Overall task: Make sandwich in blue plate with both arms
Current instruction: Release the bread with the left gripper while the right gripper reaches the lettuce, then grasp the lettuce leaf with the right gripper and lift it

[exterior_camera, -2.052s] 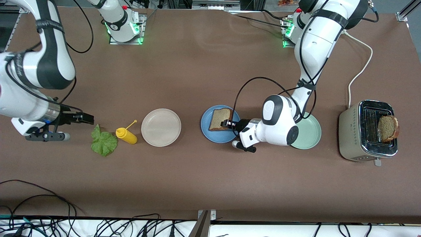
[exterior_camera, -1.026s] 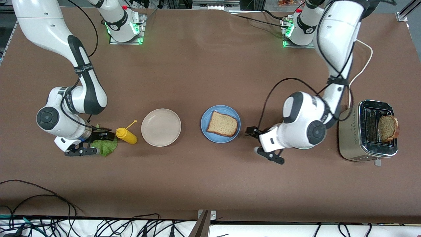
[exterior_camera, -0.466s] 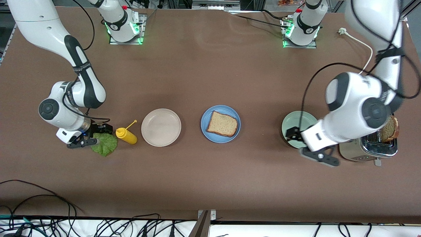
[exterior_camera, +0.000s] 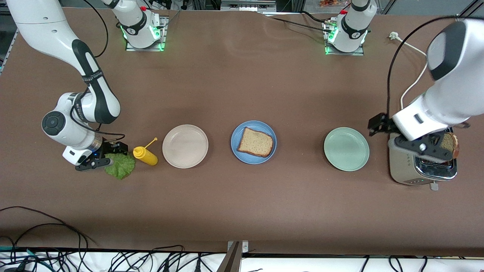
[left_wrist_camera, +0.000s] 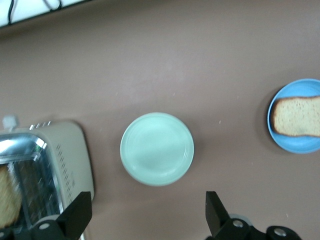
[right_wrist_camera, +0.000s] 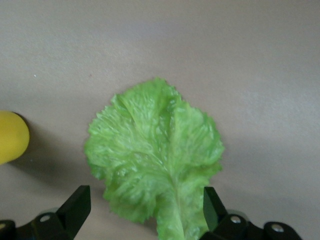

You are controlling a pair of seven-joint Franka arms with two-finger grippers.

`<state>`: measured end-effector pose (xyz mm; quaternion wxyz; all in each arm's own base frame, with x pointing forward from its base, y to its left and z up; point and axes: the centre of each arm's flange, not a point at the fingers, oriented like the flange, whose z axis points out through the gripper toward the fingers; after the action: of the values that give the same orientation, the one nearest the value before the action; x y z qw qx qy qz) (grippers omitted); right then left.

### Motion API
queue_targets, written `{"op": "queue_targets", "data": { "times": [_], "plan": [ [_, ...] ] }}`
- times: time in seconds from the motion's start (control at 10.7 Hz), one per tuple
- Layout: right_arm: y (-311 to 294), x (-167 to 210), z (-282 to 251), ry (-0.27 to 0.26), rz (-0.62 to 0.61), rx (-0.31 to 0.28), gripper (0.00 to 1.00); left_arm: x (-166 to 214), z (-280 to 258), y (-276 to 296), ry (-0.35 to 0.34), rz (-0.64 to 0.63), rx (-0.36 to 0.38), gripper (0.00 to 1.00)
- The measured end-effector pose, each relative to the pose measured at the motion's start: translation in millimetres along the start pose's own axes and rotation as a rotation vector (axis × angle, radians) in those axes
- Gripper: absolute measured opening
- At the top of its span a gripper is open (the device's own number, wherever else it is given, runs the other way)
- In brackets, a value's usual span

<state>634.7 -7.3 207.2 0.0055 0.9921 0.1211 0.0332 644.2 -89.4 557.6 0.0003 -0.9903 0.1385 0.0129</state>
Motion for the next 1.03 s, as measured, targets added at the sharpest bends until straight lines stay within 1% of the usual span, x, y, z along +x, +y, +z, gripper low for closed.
{"op": "queue_targets", "data": {
  "times": [0.19,0.37,0.47,0.56,0.65,0.84,1.03],
  "plan": [
    [-8,1,6,0.021,-0.012,0.002,1.0,-21,-24,-12,-0.019,-0.024,-0.004,1.0],
    [-6,0,12,0.035,-0.03,-0.001,1.0,-27,-29,-24,-0.014,-0.048,-0.035,1.0],
    [-2,0,16,0.052,-0.053,-0.006,0.96,-30,-29,-30,-0.012,-0.061,-0.05,1.0],
    [2,-1,20,0.06,-0.076,-0.01,0.95,-33,-28,-34,-0.02,-0.069,-0.054,1.0],
    [6,-3,24,0.065,-0.095,-0.013,0.88,-41,-24,-37,-0.033,-0.077,-0.058,1.0],
    [11,-3,24,0.077,-0.119,-0.018,0.57,-60,-27,-38,-0.043,-0.083,-0.066,1.0],
    [8,-1,22,0.082,-0.127,-0.014,0.33,-75,-37,-39,-0.025,-0.09,-0.063,1.0]
  ]
}}
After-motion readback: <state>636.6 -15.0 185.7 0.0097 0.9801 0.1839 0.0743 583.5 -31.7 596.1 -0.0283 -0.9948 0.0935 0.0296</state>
